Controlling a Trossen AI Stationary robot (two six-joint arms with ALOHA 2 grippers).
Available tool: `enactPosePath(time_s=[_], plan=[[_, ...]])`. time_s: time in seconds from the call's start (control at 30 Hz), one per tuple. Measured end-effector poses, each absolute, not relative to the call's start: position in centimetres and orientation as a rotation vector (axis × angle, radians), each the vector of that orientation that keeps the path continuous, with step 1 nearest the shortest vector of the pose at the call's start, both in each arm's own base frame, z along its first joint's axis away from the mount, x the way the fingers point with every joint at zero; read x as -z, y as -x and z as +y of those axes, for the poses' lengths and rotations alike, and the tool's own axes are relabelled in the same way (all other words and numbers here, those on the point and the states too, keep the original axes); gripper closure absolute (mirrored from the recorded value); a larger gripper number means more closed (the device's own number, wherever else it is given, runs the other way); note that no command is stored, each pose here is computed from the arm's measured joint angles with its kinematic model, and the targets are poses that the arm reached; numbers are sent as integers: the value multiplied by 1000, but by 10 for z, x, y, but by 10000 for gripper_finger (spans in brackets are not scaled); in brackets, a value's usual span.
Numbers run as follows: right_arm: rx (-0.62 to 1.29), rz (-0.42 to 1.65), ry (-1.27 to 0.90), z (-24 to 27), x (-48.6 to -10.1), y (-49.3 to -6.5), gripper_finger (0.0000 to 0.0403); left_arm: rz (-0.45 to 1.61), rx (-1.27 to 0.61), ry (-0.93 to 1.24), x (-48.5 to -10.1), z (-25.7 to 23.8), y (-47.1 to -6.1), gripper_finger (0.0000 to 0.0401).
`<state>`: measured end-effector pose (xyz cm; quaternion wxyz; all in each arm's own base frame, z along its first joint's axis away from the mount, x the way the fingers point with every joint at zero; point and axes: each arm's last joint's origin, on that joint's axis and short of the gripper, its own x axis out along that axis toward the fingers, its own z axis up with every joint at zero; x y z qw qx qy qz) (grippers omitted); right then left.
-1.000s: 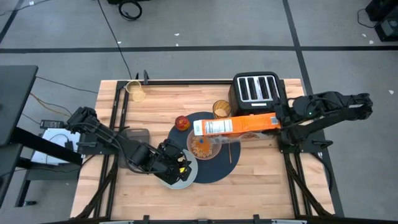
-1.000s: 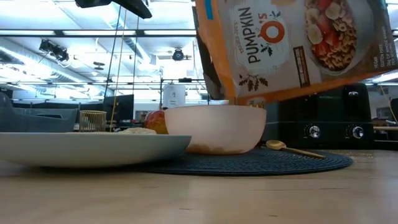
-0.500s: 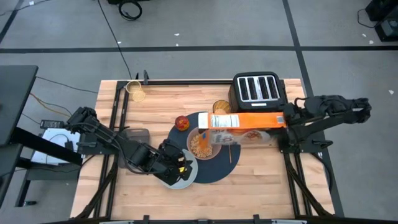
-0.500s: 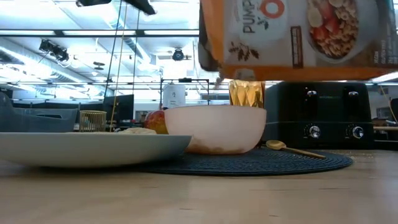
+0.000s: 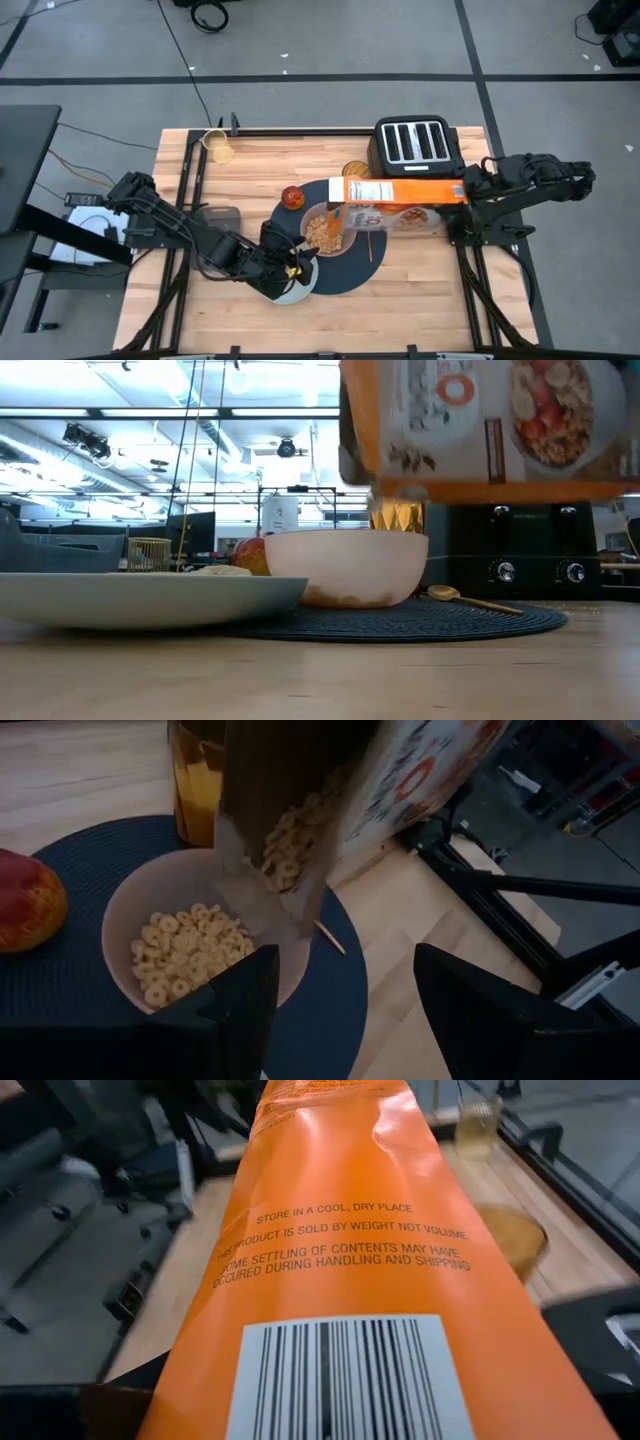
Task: Arrange a breakfast setting
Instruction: Pour the cereal from the cereal box into the orange bowl
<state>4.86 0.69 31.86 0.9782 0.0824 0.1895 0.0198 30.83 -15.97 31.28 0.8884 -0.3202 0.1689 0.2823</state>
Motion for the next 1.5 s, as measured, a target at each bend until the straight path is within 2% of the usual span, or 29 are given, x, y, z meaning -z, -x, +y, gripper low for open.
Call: enactPosePath(time_s=[0.63, 1.5], plan=[[-20, 499, -167, 9, -311, -58, 113, 320, -624, 667, -306, -153, -321, 164], [-42, 488, -159, 10, -313, -61, 114, 326, -631, 661, -304, -152, -323, 164]])
